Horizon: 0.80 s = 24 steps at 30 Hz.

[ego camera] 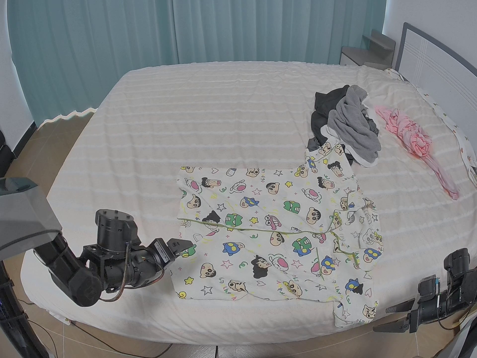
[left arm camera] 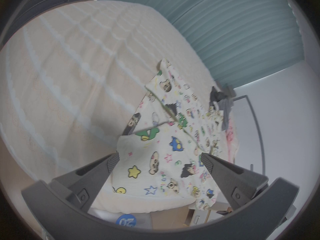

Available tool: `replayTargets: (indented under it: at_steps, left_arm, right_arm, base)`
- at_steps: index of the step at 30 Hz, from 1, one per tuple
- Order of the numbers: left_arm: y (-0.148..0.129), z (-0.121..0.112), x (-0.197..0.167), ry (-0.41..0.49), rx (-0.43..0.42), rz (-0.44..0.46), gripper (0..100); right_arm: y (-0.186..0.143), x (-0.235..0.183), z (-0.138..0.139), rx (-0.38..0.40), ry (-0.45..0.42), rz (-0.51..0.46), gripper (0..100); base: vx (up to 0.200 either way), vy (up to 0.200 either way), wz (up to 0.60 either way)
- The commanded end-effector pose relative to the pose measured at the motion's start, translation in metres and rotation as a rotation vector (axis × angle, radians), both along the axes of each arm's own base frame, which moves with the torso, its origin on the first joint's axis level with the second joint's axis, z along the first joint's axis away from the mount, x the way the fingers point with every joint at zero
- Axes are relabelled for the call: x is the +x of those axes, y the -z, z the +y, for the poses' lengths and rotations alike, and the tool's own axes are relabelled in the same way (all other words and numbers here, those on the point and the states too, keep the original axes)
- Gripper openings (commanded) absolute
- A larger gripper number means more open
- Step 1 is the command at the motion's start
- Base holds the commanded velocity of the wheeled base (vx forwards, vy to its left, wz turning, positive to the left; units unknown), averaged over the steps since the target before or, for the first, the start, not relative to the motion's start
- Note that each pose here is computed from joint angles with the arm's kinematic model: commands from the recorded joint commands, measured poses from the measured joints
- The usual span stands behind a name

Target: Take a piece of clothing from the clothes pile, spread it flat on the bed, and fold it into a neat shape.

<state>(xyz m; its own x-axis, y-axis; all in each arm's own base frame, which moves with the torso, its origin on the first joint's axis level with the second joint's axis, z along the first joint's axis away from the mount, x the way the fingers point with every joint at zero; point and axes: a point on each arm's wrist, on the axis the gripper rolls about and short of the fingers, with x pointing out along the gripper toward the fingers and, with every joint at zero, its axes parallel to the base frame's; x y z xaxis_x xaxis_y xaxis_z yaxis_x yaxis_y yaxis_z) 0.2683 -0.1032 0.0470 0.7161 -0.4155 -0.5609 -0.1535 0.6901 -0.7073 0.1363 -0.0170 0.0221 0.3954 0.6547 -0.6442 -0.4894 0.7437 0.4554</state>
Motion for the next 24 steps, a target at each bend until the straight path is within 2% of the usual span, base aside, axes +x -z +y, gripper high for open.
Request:
replayTargets:
  at_steps: [1,8,17,22,24]
  left_arm:
    - [0.010,-0.013,0.030,0.011,0.063,0.097,100]
    - [0.022,-0.005,0.029,-0.019,0.158,0.117,100]
    - [0.042,-0.008,0.026,-0.031,0.167,0.185,100]
    - [0.035,-0.014,0.038,-0.113,0.032,0.158,100]
    - [0.036,-0.014,0.038,-0.115,0.027,0.157,100]
  right_arm:
    - [-0.004,-0.006,-0.004,0.025,0.038,-0.020,100]
    - [-0.004,-0.012,-0.002,0.035,0.035,-0.020,100]
    - [-0.003,-0.012,-0.003,0.037,0.041,-0.011,100]
    - [-0.002,-0.012,-0.004,0.056,0.044,-0.007,100]
    - [-0.002,-0.012,-0.004,0.056,0.044,-0.007,100]
  base:
    - [0.000,0.000,0.00]
    - [0.000,0.000,0.00]
    - [0.000,0.000,0.00]
    - [0.000,0.000,0.00]
    - [0.000,0.000,0.00]
